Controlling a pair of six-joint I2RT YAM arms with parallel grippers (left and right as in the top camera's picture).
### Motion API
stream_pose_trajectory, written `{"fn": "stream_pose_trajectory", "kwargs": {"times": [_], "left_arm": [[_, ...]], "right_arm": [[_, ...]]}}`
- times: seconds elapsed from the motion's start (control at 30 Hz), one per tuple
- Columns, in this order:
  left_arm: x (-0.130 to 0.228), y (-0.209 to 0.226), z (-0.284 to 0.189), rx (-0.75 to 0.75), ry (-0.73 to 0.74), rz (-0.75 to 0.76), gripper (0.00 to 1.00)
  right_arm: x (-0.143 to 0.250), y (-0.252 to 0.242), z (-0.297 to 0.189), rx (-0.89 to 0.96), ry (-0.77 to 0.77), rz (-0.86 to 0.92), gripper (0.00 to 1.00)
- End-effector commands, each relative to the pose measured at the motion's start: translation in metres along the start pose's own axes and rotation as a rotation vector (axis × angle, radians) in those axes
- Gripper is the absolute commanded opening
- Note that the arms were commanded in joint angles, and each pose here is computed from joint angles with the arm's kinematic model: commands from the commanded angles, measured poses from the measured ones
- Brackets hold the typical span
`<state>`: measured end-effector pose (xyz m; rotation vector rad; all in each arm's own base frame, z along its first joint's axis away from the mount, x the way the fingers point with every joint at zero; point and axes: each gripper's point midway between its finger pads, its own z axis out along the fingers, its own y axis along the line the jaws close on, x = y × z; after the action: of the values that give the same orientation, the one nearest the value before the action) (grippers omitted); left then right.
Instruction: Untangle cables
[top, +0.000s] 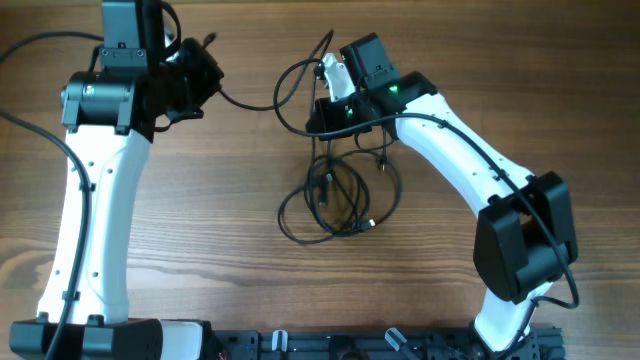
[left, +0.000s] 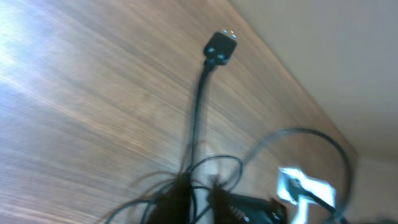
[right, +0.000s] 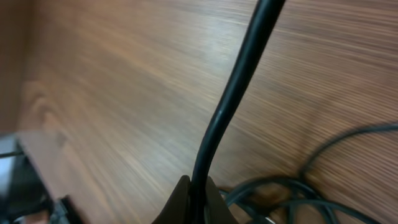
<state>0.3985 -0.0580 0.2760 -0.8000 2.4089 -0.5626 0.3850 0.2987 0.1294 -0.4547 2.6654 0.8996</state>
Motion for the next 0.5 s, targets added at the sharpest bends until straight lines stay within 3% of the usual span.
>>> {"fn": "stream_pose_trajectory", "kwargs": {"times": [0.0,0.07,0.1,0.23,0.27,0.3,0.47], "left_arm": [[-0.005,0.021,0.013,-0.113,-0.025,-0.061,0.71],[0.006,0.019,0.022,-0.096,0.046,-0.044,0.98],[0.013,0.018,0.027,-0.075,0.097,-0.021,1.00],[0.021,0.002,0.029,0.135,0.269,0.015,1.00],[0.025,-0.015,0.020,0.285,0.318,0.115,1.00],[0.030,-0.020,0.016,0.335,0.338,0.170,0.98],[0.055,0.000,0.012,0.292,0.437,0.261,0.87]], "right_arm": [[-0.042,0.021,-0.060,0.081,-0.191,-0.073,0.06],[-0.045,0.031,-0.078,0.075,-0.228,-0.089,0.07],[-0.047,0.034,-0.092,0.092,-0.257,-0.092,0.09],[-0.044,0.036,-0.116,0.136,-0.291,-0.068,0.14],[-0.042,0.035,-0.115,0.137,-0.281,-0.054,0.15],[-0.041,0.034,-0.114,0.137,-0.279,-0.037,0.15],[-0.038,0.033,-0.114,0.141,-0.266,-0.031,0.20]]}}
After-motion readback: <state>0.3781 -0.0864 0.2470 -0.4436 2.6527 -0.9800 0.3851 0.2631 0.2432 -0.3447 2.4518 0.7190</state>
